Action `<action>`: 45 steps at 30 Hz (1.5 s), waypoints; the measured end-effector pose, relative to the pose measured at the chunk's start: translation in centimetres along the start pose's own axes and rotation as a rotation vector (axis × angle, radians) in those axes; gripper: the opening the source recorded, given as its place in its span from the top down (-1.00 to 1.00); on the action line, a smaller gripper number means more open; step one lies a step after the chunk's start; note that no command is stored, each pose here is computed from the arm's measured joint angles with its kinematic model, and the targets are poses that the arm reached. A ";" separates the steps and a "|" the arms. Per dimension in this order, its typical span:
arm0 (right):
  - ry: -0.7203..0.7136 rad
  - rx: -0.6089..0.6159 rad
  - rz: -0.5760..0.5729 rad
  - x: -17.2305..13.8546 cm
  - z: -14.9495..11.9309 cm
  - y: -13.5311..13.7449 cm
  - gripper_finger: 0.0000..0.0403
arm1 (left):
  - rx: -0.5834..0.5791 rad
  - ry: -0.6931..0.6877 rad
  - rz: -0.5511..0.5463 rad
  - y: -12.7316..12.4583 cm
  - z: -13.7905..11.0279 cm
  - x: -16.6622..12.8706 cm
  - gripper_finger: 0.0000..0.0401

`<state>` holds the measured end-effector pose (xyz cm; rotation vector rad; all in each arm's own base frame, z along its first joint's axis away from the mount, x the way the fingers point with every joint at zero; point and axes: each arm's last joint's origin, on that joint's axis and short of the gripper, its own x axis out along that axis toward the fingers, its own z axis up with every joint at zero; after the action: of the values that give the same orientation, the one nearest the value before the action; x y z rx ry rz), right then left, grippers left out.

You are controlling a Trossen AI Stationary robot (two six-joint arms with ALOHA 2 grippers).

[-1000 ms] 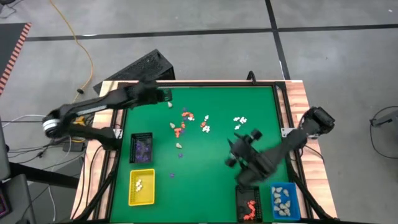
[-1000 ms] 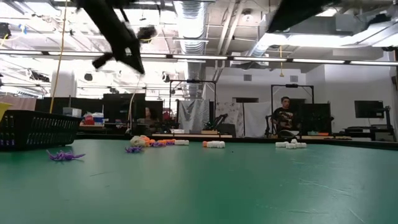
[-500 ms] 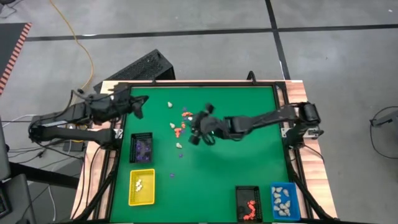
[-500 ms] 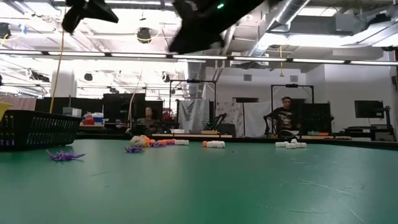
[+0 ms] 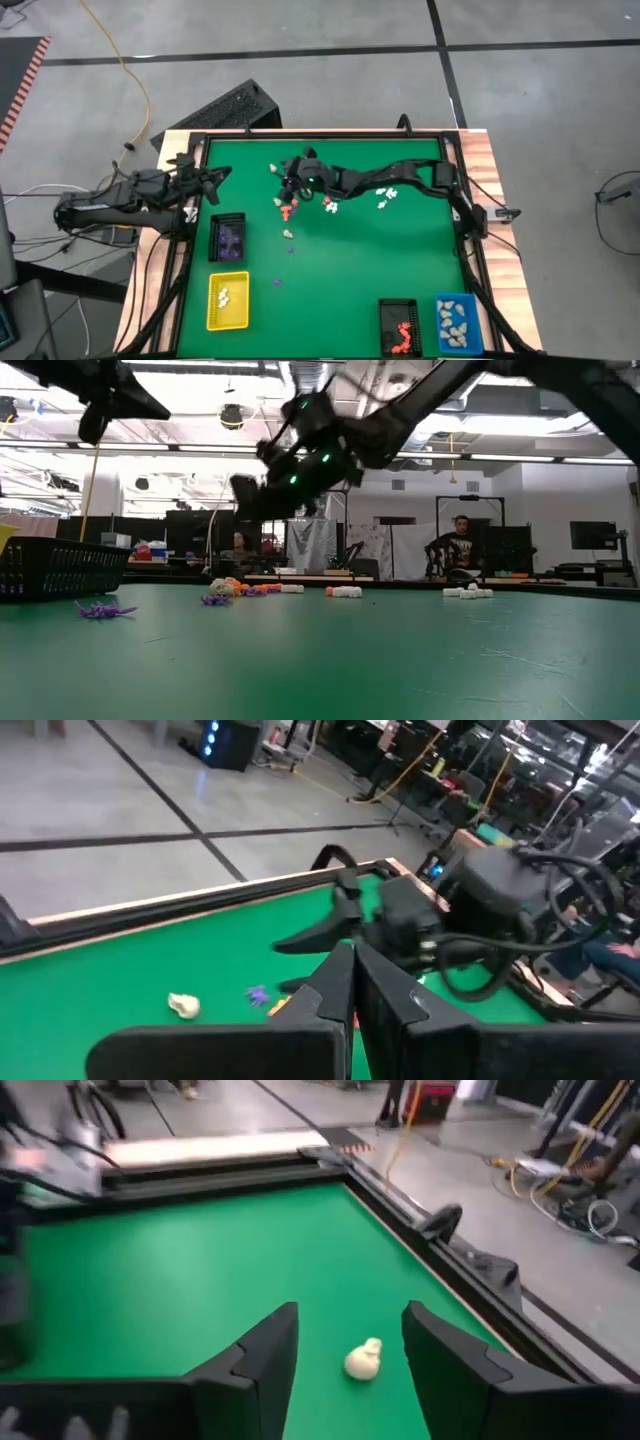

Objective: Sort Halloween decoration
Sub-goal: Put the white skull toy into the blue basket

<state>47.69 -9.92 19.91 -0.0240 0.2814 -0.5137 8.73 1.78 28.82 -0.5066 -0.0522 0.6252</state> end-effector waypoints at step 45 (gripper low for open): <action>0.267 0.267 -0.150 9.6 -2.9 -1.1 0.02 | -0.117 0.093 0.062 1.8 -5.1 1.8 1.00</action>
<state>54.31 -15.44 14.72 0.2864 0.4719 -0.7018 10.22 1.79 23.35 -0.6517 0.0153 0.6612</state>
